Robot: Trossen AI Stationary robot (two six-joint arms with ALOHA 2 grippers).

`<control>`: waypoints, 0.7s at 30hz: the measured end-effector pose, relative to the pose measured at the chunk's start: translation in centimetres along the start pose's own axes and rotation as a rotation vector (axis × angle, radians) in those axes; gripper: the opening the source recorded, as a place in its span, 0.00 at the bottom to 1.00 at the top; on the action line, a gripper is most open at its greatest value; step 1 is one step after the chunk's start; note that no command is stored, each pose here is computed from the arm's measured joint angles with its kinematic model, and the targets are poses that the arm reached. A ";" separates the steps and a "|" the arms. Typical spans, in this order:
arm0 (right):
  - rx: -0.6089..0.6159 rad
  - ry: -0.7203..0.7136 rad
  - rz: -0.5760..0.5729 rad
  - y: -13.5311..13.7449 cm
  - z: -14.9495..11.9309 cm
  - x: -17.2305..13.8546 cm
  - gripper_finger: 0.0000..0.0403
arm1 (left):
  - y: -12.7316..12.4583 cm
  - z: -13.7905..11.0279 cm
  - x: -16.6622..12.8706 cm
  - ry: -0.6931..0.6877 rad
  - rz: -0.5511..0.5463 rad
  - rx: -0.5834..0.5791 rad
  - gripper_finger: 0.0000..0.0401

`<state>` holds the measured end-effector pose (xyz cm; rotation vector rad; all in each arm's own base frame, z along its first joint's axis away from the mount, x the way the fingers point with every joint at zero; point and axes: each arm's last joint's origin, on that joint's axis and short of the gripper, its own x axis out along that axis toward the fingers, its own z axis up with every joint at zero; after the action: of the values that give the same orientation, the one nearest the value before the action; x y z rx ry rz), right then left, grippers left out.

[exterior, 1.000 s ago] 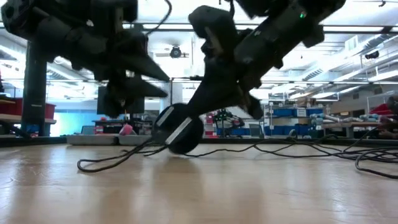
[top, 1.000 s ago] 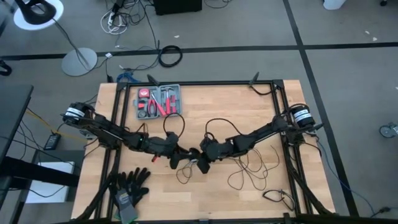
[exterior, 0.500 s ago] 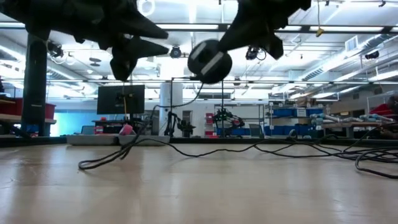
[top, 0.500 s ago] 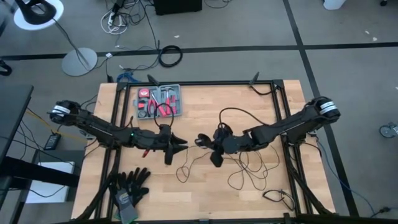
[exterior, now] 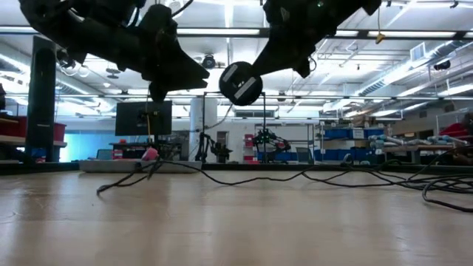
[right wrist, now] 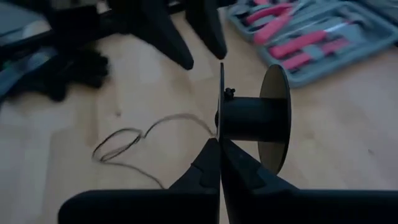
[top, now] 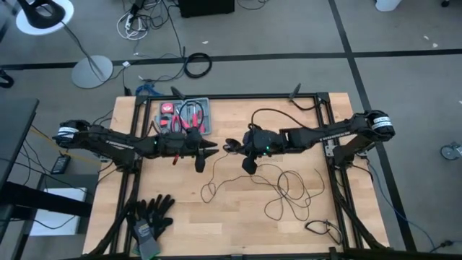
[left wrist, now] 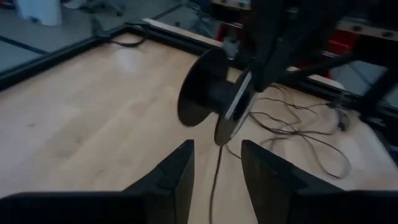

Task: Coil cords
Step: Coil the black wire onto the spool

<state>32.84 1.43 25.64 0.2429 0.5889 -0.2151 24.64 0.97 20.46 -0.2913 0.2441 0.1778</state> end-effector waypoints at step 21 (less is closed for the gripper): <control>-0.241 0.049 0.277 2.6 -1.3 -0.1 0.00 | -1.1 -0.7 0.2 0.035 -0.059 0.053 0.34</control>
<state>32.76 4.26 25.09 0.0942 0.6169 0.1296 24.91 -0.28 20.01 -0.2488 0.2746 0.1079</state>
